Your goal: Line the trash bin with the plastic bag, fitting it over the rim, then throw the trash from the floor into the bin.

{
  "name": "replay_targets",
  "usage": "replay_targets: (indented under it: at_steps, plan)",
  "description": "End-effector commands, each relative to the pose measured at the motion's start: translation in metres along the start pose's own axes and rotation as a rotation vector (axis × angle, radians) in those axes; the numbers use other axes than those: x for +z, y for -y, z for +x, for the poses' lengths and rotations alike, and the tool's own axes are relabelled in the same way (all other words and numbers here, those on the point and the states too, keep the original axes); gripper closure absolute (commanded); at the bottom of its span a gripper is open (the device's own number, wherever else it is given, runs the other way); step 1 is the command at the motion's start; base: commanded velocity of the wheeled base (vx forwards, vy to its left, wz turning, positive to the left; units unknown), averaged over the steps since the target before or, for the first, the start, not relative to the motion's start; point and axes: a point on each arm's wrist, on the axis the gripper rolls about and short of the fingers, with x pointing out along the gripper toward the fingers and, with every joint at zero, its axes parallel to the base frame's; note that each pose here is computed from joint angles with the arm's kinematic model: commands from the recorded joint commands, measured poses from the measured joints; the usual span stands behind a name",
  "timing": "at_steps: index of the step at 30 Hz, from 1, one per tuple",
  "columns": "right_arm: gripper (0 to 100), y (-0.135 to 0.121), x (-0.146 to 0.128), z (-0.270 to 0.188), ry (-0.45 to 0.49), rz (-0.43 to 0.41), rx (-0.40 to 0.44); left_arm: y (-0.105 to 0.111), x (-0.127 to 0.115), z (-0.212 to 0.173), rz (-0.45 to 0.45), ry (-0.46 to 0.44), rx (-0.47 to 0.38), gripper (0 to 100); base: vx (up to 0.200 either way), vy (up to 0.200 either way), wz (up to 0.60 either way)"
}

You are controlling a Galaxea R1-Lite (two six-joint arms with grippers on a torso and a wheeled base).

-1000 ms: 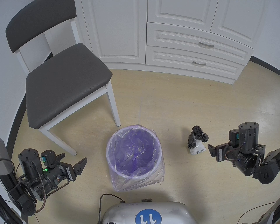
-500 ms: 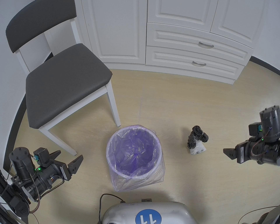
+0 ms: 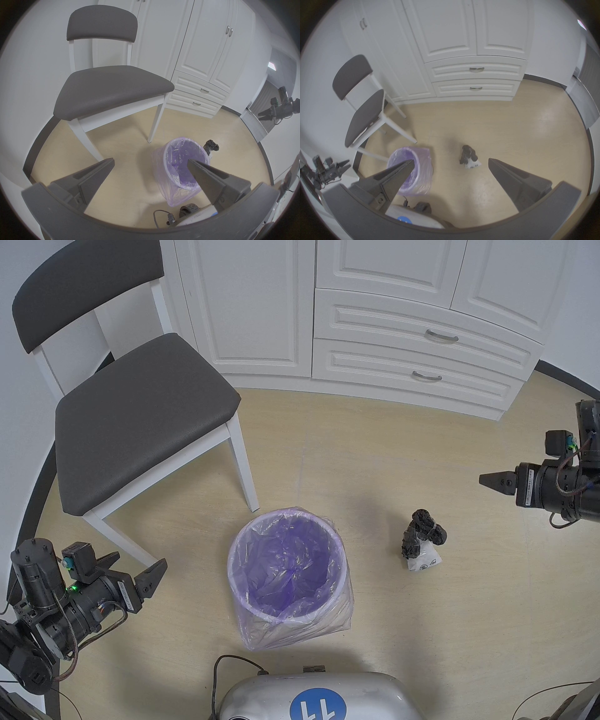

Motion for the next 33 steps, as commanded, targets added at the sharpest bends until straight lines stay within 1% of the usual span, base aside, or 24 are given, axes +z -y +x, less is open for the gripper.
replay_targets:
  at_steps: [1,3,5,8,13,16,19,20,22,24,27,28,33]
  plan:
    - [0,0.024,0.0,0.036,-0.045,0.05,-0.03,0.002,0.032,-0.021,-0.003,0.112,-0.004,0,0.0,0.0,0.0]
    - [0,0.029,-0.002,0.044,-0.071,0.061,-0.001,0.003,0.042,-0.033,-0.012,0.125,-0.006,0,0.0,0.0,0.0]
    - [0,0.031,-0.004,0.05,-0.091,0.064,0.007,0.004,0.045,-0.039,-0.015,0.128,-0.007,0,0.0,0.0,0.0]
    - [0,0.035,-0.014,0.069,-0.147,0.068,-0.009,0.006,0.058,-0.051,-0.025,0.185,-0.016,0,0.0,0.0,0.0]
    - [0,0.04,-0.026,0.102,-0.161,0.067,-0.017,0.007,0.066,-0.063,-0.025,0.241,-0.025,0,0.0,0.0,0.0]
    - [0,0.046,-0.032,0.117,-0.166,0.071,-0.027,0.007,0.066,-0.062,-0.021,0.231,-0.021,0,0.0,0.0,0.0]
    - [0,0.057,-0.046,0.146,-0.18,0.083,-0.048,0.007,0.068,-0.058,-0.023,0.169,-0.007,0,0.0,0.0,0.0]
    - [0,0.057,-0.046,0.146,-0.18,0.083,-0.048,0.007,0.068,-0.058,-0.023,0.169,-0.007,0,0.0,0.0,0.0]
    - [0,0.066,-0.06,0.173,-0.176,0.092,-0.06,0.007,0.067,-0.056,-0.024,0.112,0.003,0,0.0,0.0,0.0]
    - [0,0.071,-0.07,0.189,-0.165,0.095,-0.063,0.006,0.067,-0.056,-0.024,0.091,0.009,0,0.0,0.0,0.0]
    - [0,0.077,-0.082,0.208,-0.148,0.099,-0.068,0.006,0.066,-0.055,-0.024,0.086,0.014,0,0.0,0.0,0.0]
    - [0,0.082,-0.091,0.222,-0.137,0.102,-0.069,0.006,0.066,-0.055,-0.022,0.083,0.013,0,0.0,0.0,0.0]
    - [0,0.087,-0.108,0.252,-0.091,0.111,-0.064,0.006,0.065,-0.053,-0.021,0.075,0.015,0,0.0,0.0,0.0]
